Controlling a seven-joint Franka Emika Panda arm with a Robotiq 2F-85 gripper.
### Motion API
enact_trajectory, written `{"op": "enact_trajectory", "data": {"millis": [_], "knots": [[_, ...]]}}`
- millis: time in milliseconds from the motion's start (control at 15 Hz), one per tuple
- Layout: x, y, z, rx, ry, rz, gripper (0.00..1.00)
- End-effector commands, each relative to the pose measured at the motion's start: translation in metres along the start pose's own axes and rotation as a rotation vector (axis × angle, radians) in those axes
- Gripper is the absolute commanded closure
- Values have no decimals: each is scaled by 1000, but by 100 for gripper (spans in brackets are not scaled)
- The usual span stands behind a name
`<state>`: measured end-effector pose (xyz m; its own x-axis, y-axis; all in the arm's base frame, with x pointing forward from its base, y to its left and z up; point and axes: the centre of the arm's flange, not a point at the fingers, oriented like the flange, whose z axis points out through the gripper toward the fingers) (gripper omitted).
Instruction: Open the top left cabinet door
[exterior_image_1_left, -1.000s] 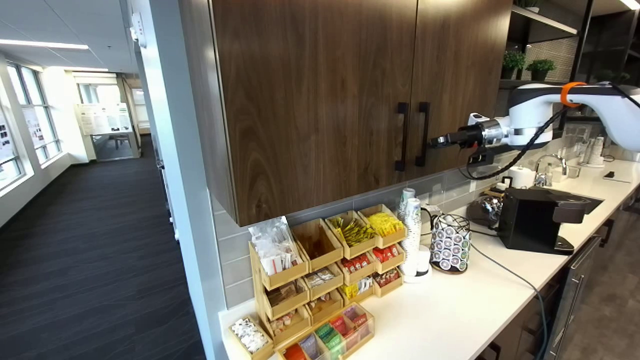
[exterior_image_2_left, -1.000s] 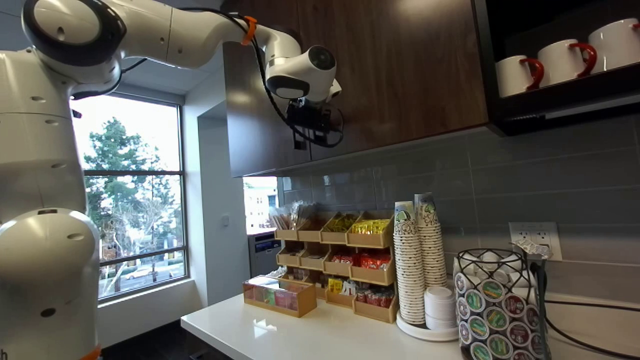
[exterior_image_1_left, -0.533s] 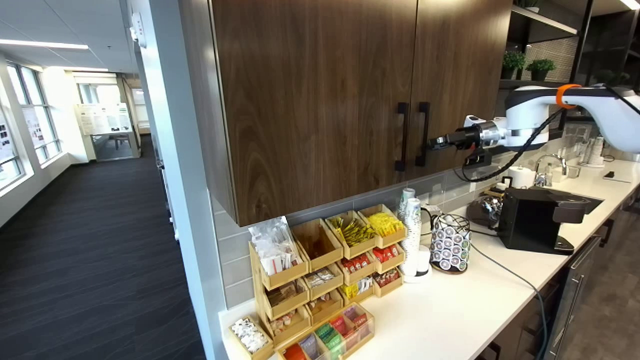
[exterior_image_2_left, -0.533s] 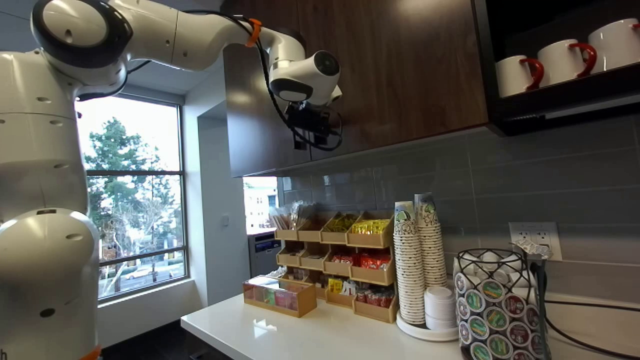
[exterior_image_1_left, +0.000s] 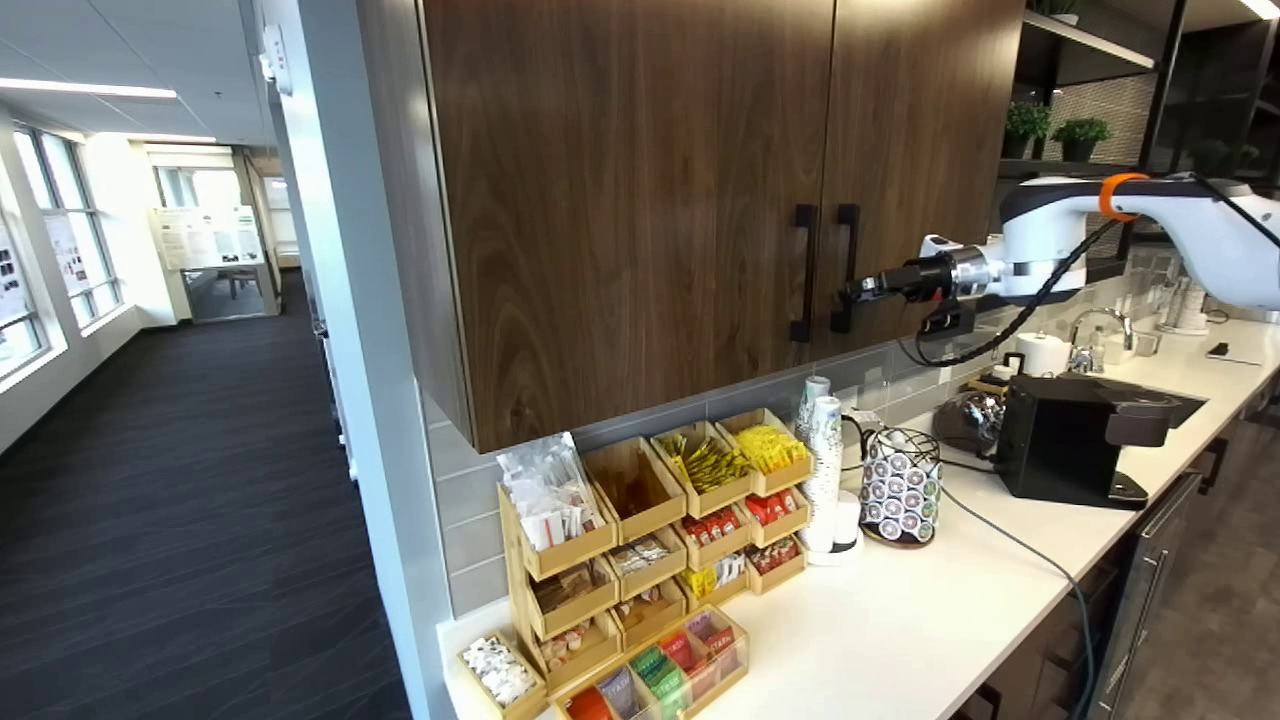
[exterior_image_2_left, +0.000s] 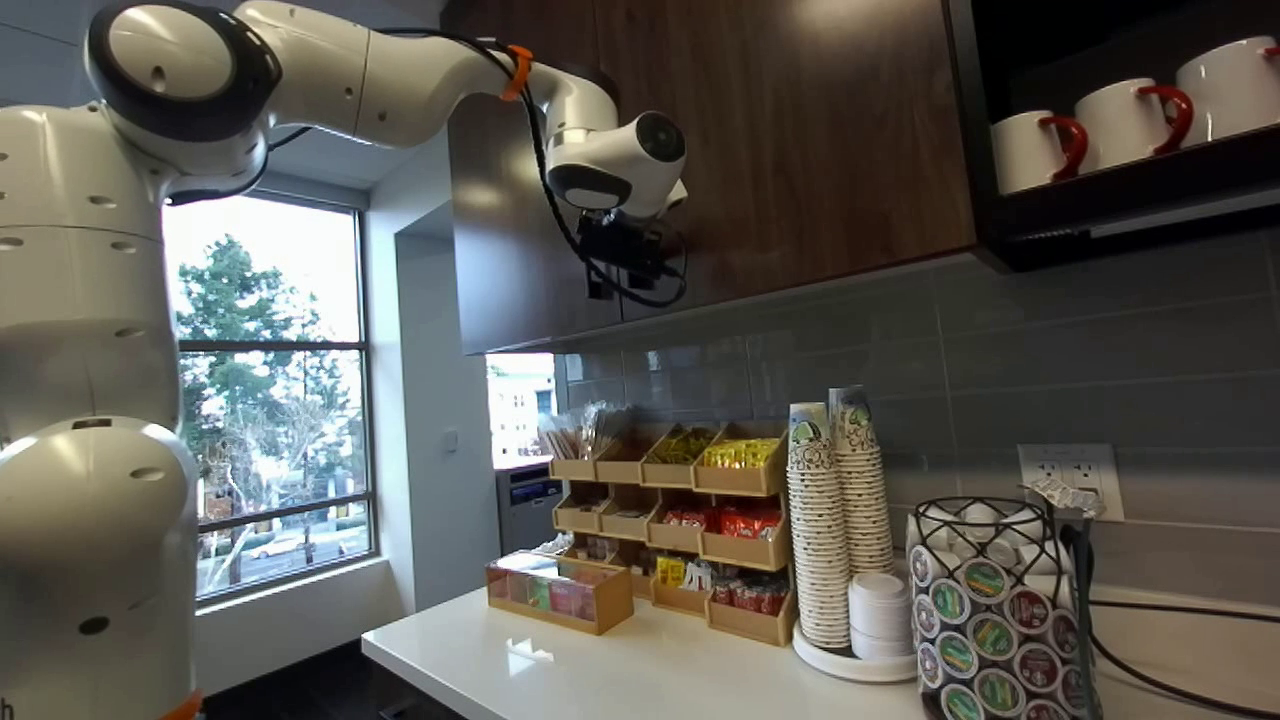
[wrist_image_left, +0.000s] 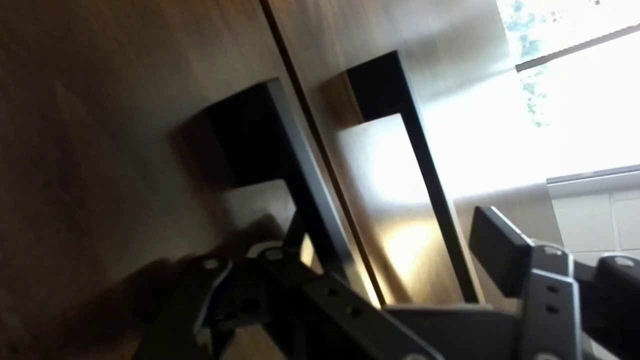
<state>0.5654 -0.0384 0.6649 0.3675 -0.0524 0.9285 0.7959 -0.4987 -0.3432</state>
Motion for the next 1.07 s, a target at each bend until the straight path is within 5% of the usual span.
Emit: {"op": "enact_trajectory", "data": {"millis": [0, 467, 1000], "knots": [[1, 6, 3, 41, 14, -14, 51], [-1, 6, -12, 26, 8, -20, 99], [-7, -29, -54, 33, -14, -79, 95]]}}
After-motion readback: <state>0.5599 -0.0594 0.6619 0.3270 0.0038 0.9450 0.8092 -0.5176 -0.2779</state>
